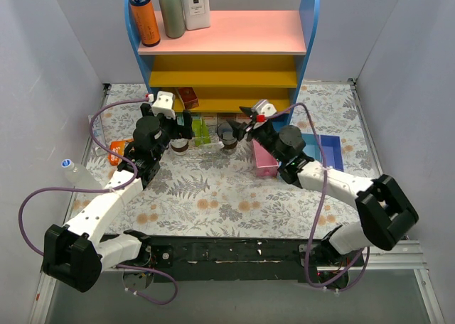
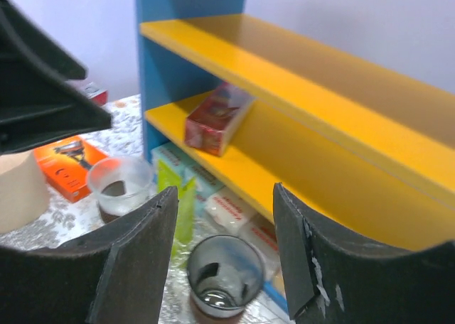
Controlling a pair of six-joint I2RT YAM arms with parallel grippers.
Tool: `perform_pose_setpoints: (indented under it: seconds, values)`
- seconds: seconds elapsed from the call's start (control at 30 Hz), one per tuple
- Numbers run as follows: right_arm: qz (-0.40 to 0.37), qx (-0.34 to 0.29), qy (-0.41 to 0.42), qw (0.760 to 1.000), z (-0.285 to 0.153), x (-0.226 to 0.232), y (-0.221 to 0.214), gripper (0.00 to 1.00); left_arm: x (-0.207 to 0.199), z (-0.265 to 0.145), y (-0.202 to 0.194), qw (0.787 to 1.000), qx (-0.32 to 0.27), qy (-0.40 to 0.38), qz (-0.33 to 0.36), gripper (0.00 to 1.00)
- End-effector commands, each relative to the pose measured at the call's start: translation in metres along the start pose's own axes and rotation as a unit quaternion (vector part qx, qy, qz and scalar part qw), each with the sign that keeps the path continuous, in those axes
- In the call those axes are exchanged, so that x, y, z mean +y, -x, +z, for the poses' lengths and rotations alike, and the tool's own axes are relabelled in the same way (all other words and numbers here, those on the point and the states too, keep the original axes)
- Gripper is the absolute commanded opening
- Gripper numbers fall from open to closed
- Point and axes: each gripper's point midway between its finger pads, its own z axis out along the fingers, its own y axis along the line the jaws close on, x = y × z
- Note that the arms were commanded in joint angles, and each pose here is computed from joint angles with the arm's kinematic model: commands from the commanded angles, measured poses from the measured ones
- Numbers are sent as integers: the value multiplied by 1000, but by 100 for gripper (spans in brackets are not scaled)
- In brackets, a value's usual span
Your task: Prepare toiletry sets of a toothbrush and toothpaste on the tray
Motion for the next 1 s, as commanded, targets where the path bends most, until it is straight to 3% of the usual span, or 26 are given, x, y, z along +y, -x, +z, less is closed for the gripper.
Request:
perform_pose_setpoints:
  seconds: [0.0,0.33,0.53,0.8,0.97]
  values:
    - [14,28,-48,998,-29,-39,8,62,-3,-2,5,1000,-12,-6,1,98]
    - [25,140,-170,975,-117,-132,-14,61,-7,0,1,1000,-4,-14,-5,98]
    - [66,176,-178,966,-124,-159,-18,58,-9,0,0,1000,-3,-17,-6,98]
    - [117,275,-177,938,-125,-181,-68,54,-8,-2,4,1000,-9,-13,-3,98]
    - [133,302,-204,922,-130,-201,-83,54,-7,-3,6,1000,-12,-12,-2,98]
